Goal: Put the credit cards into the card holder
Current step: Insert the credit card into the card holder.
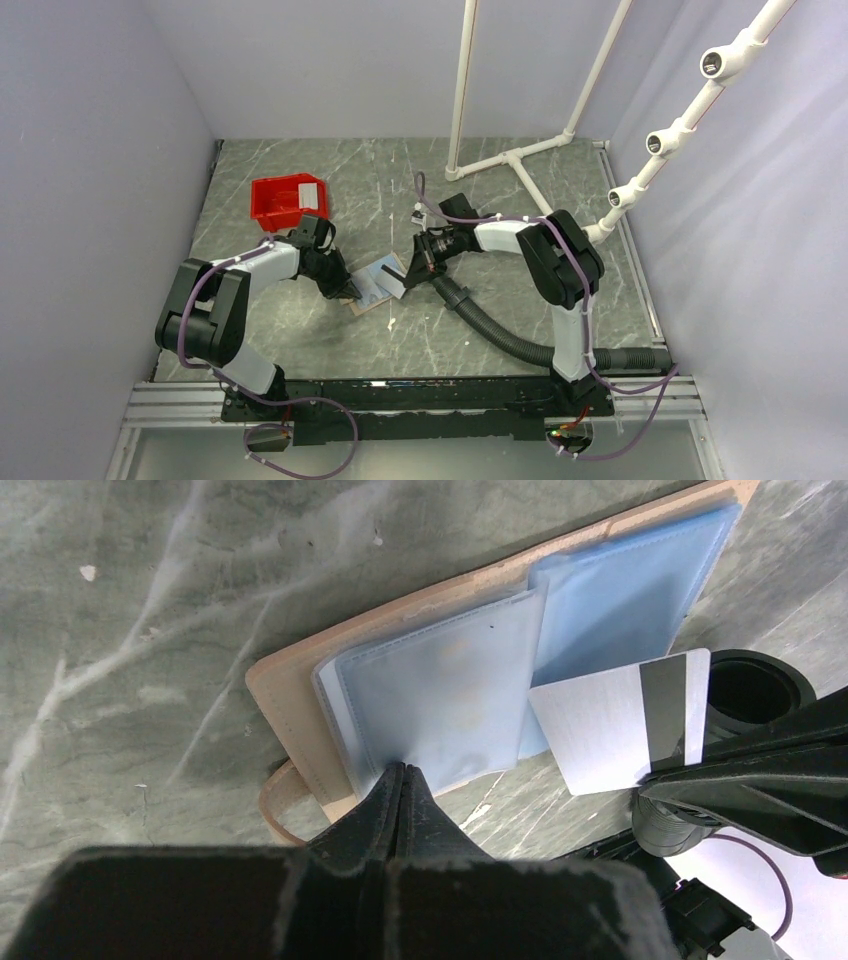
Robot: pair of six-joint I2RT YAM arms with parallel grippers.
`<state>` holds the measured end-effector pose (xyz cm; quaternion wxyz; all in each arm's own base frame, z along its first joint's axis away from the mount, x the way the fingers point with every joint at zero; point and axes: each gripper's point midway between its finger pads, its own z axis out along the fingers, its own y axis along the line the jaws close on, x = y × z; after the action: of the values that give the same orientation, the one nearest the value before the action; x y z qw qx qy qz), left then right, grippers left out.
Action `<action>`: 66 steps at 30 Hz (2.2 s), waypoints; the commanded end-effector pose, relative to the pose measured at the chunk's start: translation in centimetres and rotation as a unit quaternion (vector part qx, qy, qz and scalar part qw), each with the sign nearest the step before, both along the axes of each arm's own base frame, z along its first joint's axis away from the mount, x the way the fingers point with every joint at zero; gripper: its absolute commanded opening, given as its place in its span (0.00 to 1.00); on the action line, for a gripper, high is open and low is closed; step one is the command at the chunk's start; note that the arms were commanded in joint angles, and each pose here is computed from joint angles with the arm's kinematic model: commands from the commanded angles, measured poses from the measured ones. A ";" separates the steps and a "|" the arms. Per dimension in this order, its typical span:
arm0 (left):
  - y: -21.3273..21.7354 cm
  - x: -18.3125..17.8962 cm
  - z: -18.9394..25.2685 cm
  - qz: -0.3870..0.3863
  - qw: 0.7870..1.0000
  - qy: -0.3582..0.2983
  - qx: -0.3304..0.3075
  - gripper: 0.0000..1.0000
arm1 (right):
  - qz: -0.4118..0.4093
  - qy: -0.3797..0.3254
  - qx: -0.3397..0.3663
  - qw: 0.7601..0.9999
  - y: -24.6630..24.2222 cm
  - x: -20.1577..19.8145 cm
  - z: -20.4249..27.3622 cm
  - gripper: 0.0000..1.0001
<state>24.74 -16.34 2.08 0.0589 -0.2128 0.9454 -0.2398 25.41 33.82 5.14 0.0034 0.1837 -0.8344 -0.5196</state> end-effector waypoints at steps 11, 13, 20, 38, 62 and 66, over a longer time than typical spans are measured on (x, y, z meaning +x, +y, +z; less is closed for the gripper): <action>2.1 -1.8 -2.3 0.006 0.998 0.032 0.061 0.00 | 0.030 -0.029 0.024 0.999 1.7 0.3 -0.2 0.00; 2.1 -1.7 -2.2 0.006 0.998 0.029 0.061 0.00 | 0.025 -0.031 0.014 0.999 1.6 0.5 -0.5 0.00; 2.2 -1.6 -1.8 0.004 0.998 0.023 0.062 0.00 | -0.035 -0.084 -0.118 0.989 -1.1 2.4 -3.0 0.00; 2.5 -1.8 -2.0 0.002 0.997 0.024 0.070 0.00 | 0.003 -0.156 -0.049 0.987 1.5 1.1 5.0 0.00; 2.6 -1.7 -2.3 0.000 0.997 0.023 0.073 0.00 | 0.005 -0.098 -0.070 0.993 0.9 1.6 0.4 0.00; 2.6 -1.8 -2.4 -0.001 0.997 0.025 0.073 0.00 | 0.006 -0.096 -0.070 0.993 0.7 1.3 0.4 0.00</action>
<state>24.79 -16.23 2.02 0.0634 -0.2109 0.9466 -0.2356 26.42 34.55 4.33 -0.0427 0.2310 -0.8714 -0.4307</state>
